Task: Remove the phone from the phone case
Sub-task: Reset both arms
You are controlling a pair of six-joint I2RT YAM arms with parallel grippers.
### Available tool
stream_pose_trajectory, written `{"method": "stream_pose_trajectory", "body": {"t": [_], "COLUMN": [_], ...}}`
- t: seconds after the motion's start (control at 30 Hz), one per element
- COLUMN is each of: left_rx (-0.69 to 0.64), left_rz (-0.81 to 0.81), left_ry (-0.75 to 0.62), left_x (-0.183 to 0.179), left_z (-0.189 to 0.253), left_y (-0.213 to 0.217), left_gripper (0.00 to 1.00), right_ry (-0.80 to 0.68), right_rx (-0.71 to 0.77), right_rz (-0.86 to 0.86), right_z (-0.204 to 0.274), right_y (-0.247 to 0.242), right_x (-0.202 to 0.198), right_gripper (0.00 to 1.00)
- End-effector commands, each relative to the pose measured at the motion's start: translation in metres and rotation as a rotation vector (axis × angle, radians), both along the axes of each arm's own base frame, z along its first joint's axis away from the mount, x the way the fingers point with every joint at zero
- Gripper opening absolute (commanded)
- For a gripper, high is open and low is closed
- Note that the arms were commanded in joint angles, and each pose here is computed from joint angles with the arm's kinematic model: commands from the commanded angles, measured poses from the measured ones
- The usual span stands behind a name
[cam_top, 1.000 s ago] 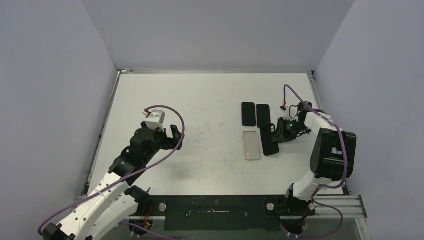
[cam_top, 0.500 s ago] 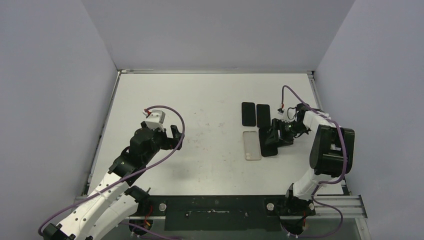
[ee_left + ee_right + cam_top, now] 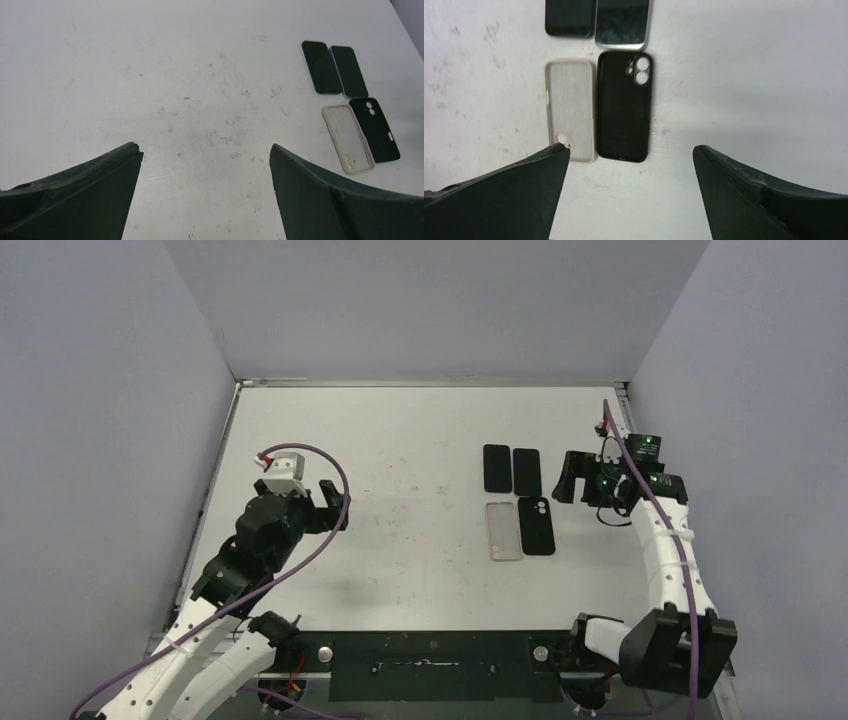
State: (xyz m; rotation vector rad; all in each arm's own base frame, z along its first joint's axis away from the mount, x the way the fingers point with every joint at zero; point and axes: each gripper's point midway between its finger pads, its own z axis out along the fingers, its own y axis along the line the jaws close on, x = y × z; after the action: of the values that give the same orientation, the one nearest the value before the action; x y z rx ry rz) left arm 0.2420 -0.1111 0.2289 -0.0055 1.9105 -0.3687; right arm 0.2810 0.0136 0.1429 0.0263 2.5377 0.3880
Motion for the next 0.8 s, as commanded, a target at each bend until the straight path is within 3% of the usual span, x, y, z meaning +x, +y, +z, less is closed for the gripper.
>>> {"method": "stream_pose_trajectory", "body": {"t": [0.0,0.13,0.4,0.53,0.77], "left_rx": [-0.006,0.008,0.018,-0.009,-0.039], "left_rz": [0.1,0.176,0.333,0.404,0.421], "left_ry": [-0.105,-0.183,-0.358,-0.381,-0.363], "left_x": [-0.001,-0.004,-0.013,-0.015,-0.01], "left_z": [0.058,0.096,0.15,0.153,0.139], "left_y": [0.023,0.043,0.082,0.094,0.092], "left_gripper": [0.97,0.97,0.97,0.97,0.97], "right_ry": [-0.322,-0.57,-1.004,-1.014,-0.98], "right_rx": [-0.141,-0.251,-0.419,-0.456,-0.466], "right_rz": [-0.213,-0.407,-0.363,-0.434,-0.361], "right_z": [0.083,0.147,0.229,0.236,0.228], "right_y": [-0.033,-0.063,-0.061,-0.072,-0.065], "right_x": [0.016,-0.003,-0.073,-0.088,-0.085], "right_gripper": [1.0,1.0,1.0,1.0,1.0]}}
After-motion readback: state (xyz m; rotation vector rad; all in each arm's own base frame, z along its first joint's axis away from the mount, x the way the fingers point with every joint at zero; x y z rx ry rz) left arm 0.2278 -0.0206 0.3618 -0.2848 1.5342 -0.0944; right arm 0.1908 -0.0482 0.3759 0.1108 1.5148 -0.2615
